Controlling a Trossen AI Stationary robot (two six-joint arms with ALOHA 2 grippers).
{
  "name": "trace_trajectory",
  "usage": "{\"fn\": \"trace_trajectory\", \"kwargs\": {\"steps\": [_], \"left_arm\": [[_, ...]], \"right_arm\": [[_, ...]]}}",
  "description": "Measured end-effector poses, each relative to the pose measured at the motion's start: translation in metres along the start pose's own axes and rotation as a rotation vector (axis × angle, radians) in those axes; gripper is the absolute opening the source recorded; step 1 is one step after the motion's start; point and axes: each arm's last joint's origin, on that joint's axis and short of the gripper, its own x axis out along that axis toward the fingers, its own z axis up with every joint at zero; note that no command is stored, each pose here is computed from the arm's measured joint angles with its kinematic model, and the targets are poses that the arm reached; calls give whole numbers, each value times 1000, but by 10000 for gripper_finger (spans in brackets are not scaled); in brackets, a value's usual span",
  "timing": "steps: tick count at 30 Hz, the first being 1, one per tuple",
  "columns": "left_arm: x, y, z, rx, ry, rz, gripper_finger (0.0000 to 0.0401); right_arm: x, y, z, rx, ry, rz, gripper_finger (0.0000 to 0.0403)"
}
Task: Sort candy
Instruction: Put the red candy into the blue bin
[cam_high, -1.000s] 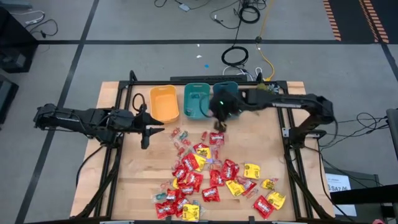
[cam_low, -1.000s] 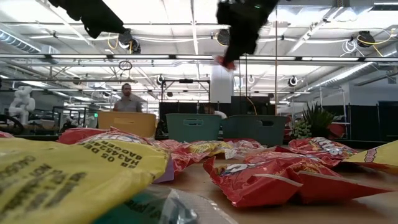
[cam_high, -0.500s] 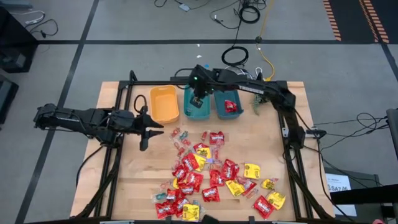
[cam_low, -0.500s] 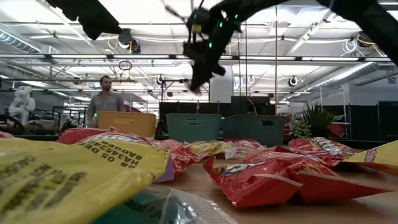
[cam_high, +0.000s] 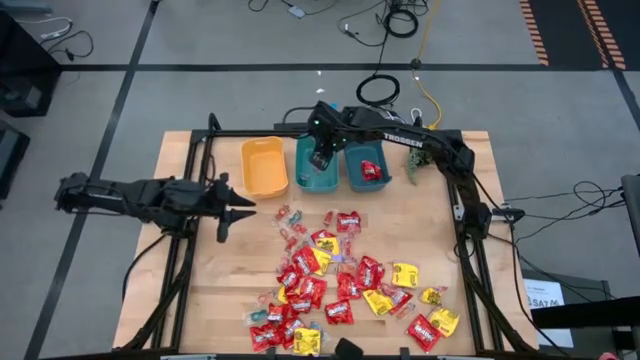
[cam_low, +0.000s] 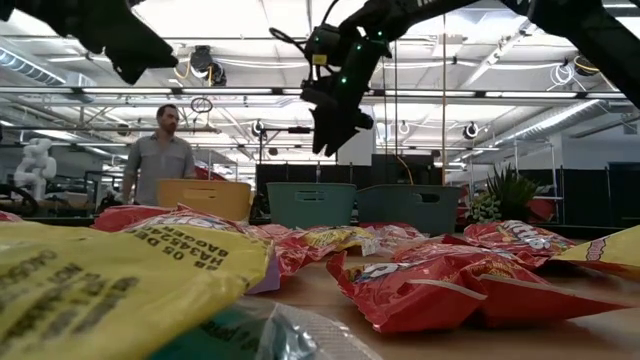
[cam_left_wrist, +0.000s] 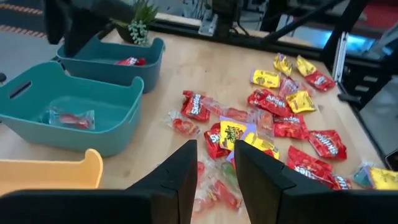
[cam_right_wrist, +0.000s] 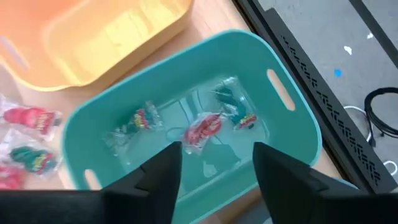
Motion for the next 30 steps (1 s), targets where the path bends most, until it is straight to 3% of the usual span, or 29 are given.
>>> {"fn": "trace_trajectory", "kwargs": {"steps": [9,14,23,30], "left_arm": [[-13,5,-16,11,-63,-28,116],[-11,6,-24,-6,-71,-37,116],[-8,6,-25,23,-102,-44,116],[-8,8,-25,74,-112,19,116]], "right_arm": [[-60,0,-8,-23,8,54,227],[-107,1,-33,-23,-86,68,217],[-153,14,-160,131,-286,202,208],[-139,35,-237,84,-351,371,207]]}}
